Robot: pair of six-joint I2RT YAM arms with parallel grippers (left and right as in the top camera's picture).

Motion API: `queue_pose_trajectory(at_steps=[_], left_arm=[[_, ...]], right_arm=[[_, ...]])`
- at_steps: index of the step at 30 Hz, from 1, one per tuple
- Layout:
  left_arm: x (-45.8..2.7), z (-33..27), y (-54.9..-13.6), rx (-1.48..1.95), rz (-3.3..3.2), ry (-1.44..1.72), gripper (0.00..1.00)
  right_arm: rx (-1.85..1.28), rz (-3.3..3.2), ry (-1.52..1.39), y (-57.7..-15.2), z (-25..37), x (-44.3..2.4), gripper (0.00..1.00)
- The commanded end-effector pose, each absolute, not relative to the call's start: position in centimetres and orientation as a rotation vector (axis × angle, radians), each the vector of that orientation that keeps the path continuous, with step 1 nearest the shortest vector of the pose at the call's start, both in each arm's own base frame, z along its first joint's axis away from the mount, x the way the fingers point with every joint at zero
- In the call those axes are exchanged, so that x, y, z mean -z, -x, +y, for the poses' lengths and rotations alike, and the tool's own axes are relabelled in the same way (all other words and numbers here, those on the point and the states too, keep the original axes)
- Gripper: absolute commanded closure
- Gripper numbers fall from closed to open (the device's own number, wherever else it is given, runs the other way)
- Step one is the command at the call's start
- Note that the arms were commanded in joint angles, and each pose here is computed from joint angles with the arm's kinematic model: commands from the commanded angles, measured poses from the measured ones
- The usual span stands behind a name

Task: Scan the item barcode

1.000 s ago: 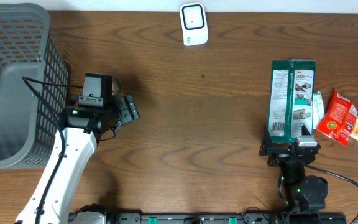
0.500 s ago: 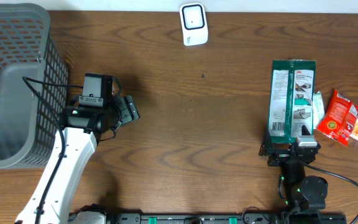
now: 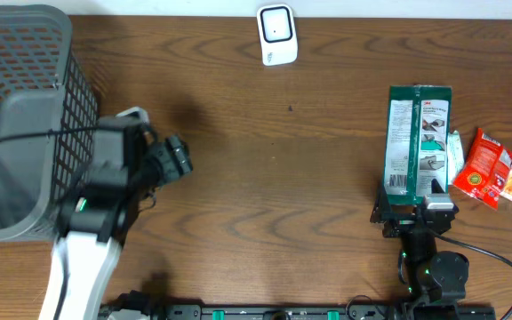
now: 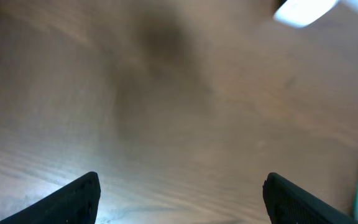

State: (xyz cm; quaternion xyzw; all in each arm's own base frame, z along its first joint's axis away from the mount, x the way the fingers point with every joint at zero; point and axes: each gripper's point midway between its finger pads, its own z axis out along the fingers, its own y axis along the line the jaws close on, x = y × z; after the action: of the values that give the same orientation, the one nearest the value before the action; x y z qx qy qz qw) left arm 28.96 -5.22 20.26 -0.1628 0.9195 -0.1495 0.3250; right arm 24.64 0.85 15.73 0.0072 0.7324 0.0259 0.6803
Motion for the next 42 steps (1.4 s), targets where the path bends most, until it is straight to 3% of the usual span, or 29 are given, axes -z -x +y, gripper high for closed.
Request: queue_pose_trajectory(at_steps=[1,16,27,34,42], left_arm=[[-25.6,-4.7,-26.7,0.432,2.213,0.385,0.15],[-35.6,-2.3,-17.4,0.481,1.720,0.337,0.15],[-34.4,-0.9,-11.9,0.422,1.643,0.393,0.15],[-35.1,-0.2,-11.5,0.395,1.539,0.404,0.15],[-39.3,0.0,-13.6,0.414,1.239,0.319,0.15]], right_arm=[[-0.056,1.642,-0.046,-24.6,0.5,-15.7,0.01],[-0.056,1.642,-0.046,-24.6,0.5,-15.7,0.01],[-0.056,1.642,-0.046,-24.6,0.5,-15.7,0.01],[-0.056,1.642,-0.046,-24.6,0.5,-15.7,0.01],[-0.056,1.642,-0.046,-24.6,0.5,-15.7,0.01]])
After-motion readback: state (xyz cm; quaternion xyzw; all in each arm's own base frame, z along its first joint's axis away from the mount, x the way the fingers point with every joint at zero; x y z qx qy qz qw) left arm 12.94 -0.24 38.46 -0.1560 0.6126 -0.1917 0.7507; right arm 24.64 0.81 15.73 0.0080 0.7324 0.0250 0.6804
